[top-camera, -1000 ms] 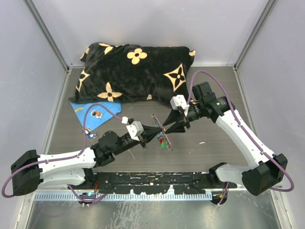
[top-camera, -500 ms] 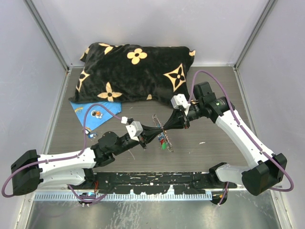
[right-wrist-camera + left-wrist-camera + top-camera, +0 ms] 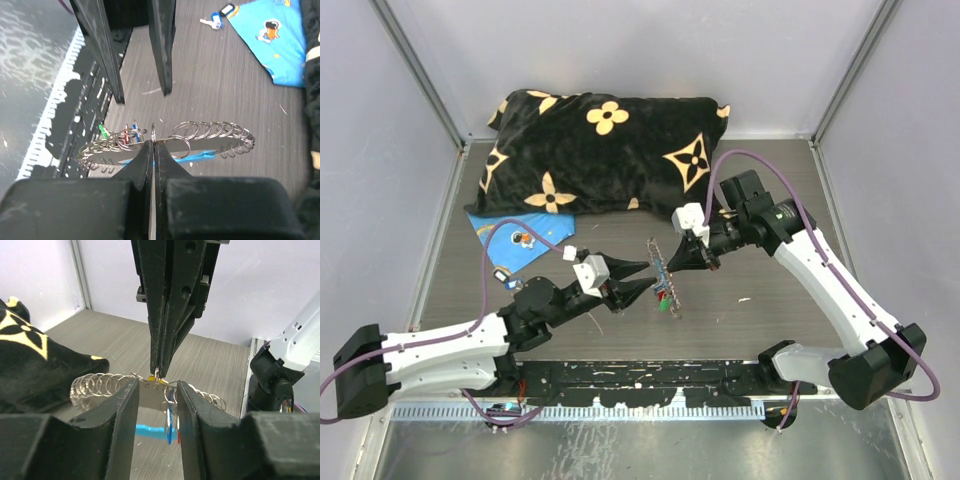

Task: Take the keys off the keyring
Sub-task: Remove the key from the keyring.

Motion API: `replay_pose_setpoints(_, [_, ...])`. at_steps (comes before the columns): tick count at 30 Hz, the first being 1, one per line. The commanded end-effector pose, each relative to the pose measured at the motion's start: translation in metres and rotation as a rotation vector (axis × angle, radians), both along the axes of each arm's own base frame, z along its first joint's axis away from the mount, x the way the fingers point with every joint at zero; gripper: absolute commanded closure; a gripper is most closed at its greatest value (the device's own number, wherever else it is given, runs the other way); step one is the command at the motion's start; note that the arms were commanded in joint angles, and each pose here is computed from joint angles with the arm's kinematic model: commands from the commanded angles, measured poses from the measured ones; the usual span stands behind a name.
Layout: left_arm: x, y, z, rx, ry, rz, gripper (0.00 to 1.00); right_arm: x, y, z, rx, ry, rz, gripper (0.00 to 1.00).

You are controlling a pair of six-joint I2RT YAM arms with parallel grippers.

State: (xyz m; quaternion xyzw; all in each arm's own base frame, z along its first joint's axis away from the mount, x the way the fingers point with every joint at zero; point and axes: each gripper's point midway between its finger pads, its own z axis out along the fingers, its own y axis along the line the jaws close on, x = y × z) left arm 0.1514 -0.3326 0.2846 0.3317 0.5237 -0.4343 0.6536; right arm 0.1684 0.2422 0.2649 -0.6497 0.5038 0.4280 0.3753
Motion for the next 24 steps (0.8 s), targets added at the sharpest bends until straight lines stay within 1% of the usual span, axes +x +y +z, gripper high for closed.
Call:
replay_pose_setpoints(1, [-0.004,0.014,0.012,0.030,-0.067,0.012,0.61,0.004,-0.006,0.008,-0.123,-0.170,-0.010,0.99])
replay_pose_setpoints(4, [-0.005,0.014,0.010,0.100,-0.129,0.005,0.61,0.008,-0.008,-0.001,-0.239,-0.229,-0.027,0.99])
replay_pose_setpoints(6, [-0.006,0.007,0.006,0.141,-0.168,-0.023,0.62,0.011,-0.009,-0.002,-0.300,-0.253,-0.044,0.99])
replay_pose_setpoints(11, [-0.002,-0.011,0.006,0.174,-0.234,-0.022,0.66,0.020,-0.010,-0.002,-0.399,-0.313,-0.087,0.99])
replay_pose_setpoints(15, [0.004,-0.020,0.008,0.161,-0.269,0.018,0.67,0.020,-0.010,-0.004,-0.431,-0.333,-0.091,0.99])
replay_pose_setpoints(21, [0.013,-0.027,0.010,0.135,-0.275,0.071,0.72,0.017,-0.007,-0.004,-0.427,-0.334,-0.078,0.99])
replay_pose_setpoints(24, [0.016,-0.027,0.011,0.124,-0.274,0.092,0.72,0.016,-0.006,-0.003,-0.417,-0.331,-0.070,0.99])
